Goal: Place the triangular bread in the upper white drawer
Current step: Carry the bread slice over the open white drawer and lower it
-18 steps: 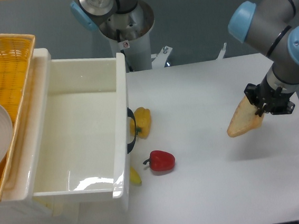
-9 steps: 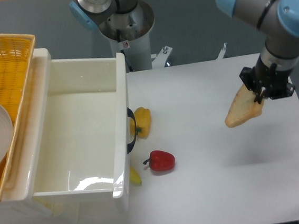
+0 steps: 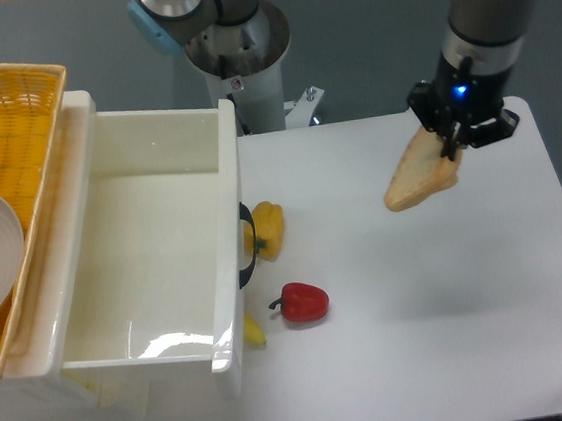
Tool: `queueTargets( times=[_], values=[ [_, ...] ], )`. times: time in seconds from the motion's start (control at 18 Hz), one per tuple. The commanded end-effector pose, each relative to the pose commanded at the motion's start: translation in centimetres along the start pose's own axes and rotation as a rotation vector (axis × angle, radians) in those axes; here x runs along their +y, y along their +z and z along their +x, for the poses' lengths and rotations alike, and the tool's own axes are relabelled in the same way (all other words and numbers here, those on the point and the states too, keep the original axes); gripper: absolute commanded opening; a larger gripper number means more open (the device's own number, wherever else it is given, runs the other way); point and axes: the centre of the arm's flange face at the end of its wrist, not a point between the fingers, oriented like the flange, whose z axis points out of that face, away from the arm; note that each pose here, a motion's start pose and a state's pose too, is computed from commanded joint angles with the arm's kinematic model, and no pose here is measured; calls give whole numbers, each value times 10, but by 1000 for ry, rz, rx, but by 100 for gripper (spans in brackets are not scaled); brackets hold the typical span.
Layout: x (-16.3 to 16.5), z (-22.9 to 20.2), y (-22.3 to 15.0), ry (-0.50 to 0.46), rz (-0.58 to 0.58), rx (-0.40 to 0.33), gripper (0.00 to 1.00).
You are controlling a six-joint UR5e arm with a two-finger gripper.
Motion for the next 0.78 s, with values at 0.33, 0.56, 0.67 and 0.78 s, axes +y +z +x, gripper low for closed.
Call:
queueTargets(
  times=[0.33,0.56,0.67,0.78],
  values=[
    [-34,41,-21,-10,69,0,0],
    [-65,79,-36,2,97,-5,0],
    [-74,96,-45,-2,124,-3,0],
    [-90,112,-45,-4,130,4,0]
  ],
)
